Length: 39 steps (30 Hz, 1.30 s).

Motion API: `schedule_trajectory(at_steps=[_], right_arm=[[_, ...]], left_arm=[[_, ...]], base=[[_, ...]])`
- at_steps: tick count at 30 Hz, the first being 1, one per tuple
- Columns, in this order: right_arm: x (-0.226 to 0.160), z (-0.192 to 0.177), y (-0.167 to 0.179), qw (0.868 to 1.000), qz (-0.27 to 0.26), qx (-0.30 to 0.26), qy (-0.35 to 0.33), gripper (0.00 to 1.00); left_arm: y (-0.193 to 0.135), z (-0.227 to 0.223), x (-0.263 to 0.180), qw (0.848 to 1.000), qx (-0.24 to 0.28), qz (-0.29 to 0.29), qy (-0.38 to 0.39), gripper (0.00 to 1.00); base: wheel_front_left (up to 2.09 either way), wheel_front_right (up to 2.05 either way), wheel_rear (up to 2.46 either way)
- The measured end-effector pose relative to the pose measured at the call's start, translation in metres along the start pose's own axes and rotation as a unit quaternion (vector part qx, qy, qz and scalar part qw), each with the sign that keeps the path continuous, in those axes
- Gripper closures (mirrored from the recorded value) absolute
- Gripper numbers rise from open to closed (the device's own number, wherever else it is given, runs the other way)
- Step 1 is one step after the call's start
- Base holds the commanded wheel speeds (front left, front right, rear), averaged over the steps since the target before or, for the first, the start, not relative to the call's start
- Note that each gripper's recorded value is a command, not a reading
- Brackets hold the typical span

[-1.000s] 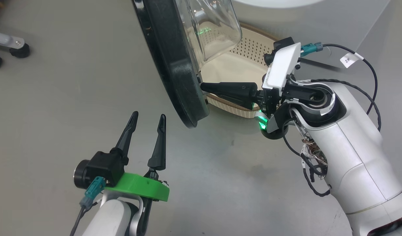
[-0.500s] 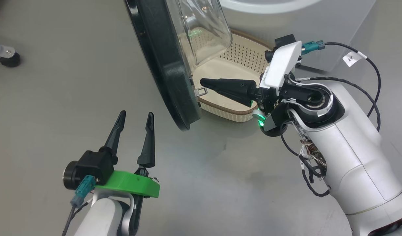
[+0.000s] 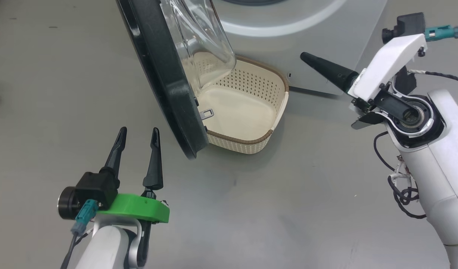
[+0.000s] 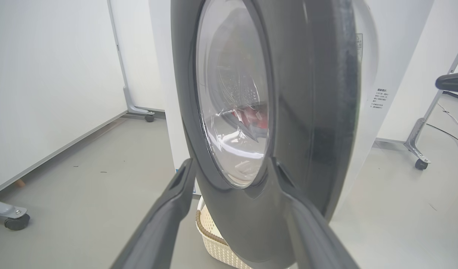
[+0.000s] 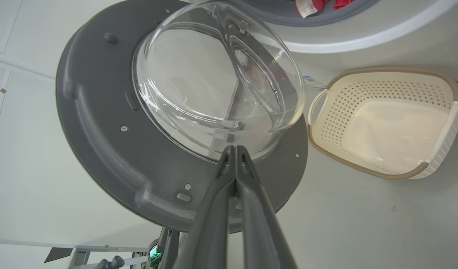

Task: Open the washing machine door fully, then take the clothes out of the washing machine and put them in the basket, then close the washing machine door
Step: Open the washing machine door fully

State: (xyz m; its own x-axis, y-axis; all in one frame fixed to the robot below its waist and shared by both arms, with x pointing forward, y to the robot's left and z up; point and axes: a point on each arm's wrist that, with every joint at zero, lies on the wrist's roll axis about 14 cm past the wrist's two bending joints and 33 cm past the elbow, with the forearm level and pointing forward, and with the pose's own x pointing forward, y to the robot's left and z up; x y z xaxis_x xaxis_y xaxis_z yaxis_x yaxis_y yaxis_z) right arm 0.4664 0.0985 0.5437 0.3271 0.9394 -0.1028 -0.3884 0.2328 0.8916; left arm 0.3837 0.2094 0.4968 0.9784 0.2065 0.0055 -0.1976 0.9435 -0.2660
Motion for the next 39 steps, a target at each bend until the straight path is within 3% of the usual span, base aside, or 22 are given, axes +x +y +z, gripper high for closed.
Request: schedule_trajectory(at_steps=[5, 11, 16, 17, 23, 32, 39], right_arm=[[-0.034, 0.027, -0.006, 0.987, -0.044, -0.138, -0.071, 1.00], [-0.081, 0.040, -0.027, 0.943, -0.129, -0.276, -0.131, 1.00], [-0.117, 0.040, -0.036, 0.913, -0.166, -0.322, -0.188, 1.00], [-0.117, 0.040, -0.036, 0.913, -0.166, -0.322, -0.188, 1.00], [-0.156, 0.033, -0.046, 0.877, -0.217, -0.356, -0.240, 1.00], [-0.217, 0.016, -0.064, 0.836, -0.294, -0.328, -0.327, 1.00], [-0.238, -0.004, -0.072, 0.829, -0.322, -0.311, -0.335, 1.00]], left_arm=[[-0.003, 0.000, -0.002, 1.000, 0.000, -0.006, -0.001, 0.00], [-0.006, 0.005, -0.002, 1.000, 0.001, -0.010, -0.010, 0.00], [-0.011, 0.005, -0.003, 1.000, 0.003, -0.018, -0.011, 0.00], [-0.011, 0.005, -0.003, 1.000, 0.003, -0.018, -0.011, 0.00], [-0.015, 0.002, -0.005, 1.000, 0.003, -0.024, -0.009, 0.00], [-0.023, 0.002, -0.008, 0.999, -0.002, -0.036, -0.009, 0.00], [-0.026, 0.001, -0.009, 0.999, -0.003, -0.040, -0.008, 0.00]], base=[[0.00, 0.00, 0.00], [0.00, 0.00, 0.00], [0.00, 0.00, 0.00], [0.00, 0.00, 0.00], [0.00, 0.00, 0.00], [0.00, 0.00, 0.00], [0.00, 0.00, 0.00]])
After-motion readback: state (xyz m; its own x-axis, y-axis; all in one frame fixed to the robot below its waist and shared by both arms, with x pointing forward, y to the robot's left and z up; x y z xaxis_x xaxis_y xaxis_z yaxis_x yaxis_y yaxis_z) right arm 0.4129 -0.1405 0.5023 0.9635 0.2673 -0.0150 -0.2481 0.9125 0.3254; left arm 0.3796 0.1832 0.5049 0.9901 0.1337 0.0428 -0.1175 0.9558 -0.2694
